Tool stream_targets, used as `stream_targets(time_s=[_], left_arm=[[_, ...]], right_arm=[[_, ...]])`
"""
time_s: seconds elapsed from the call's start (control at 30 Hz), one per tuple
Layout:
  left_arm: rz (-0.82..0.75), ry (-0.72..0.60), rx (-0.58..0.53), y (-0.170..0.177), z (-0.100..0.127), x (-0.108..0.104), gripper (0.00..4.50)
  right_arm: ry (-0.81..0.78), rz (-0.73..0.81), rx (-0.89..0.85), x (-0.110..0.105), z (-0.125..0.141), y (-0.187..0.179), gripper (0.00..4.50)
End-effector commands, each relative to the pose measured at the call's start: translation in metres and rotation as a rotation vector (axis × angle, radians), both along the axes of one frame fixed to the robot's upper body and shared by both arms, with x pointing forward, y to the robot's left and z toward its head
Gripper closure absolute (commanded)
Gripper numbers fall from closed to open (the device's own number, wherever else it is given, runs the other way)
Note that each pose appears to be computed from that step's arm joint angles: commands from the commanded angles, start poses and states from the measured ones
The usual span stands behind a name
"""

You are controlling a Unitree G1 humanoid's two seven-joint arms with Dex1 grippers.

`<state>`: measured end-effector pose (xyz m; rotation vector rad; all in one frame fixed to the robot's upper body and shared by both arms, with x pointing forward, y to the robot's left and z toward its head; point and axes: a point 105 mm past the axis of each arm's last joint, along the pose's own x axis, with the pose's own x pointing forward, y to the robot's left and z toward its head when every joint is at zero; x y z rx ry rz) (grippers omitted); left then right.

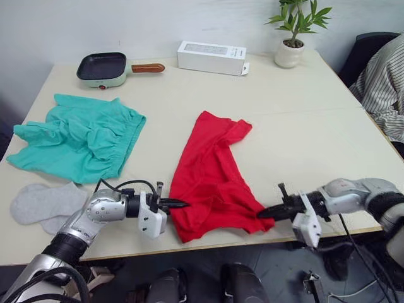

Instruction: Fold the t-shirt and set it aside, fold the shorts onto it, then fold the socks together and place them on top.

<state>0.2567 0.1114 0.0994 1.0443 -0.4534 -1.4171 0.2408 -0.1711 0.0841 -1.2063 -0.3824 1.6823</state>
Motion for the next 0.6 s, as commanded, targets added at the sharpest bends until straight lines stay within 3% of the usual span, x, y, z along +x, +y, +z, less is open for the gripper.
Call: stream_targets(time_s=[0.03, 0.1, 0.3, 0.5, 0.6], left_arm=[[-0.011, 0.024, -0.013, 0.002, 0.009, -0.008, 4.5], [-0.028, 0.049, -0.006, -0.001, 0.007, -0.014, 4.5], [-0.076, 0.146, 0.064, -0.002, -0.005, -0.034, 4.5], [-0.108, 0.266, 0.139, 0.003, -0.011, -0.052, 4.5], [-0.067, 0.353, 0.114, 0.007, -0.006, -0.052, 4.5]], right_arm=[[0.293, -0.125, -0.088, -0.021, 0.002, -0.003, 4.49], [0.464, -0.169, -0.13, -0.037, 0.004, -0.003, 4.49], [0.727, -0.221, -0.142, -0.066, 0.014, 0.008, 4.49], [0.803, -0.243, -0.173, -0.081, 0.016, 0.004, 4.49], [0.802, -0.287, -0.136, -0.075, 0.024, 0.001, 4.49]])
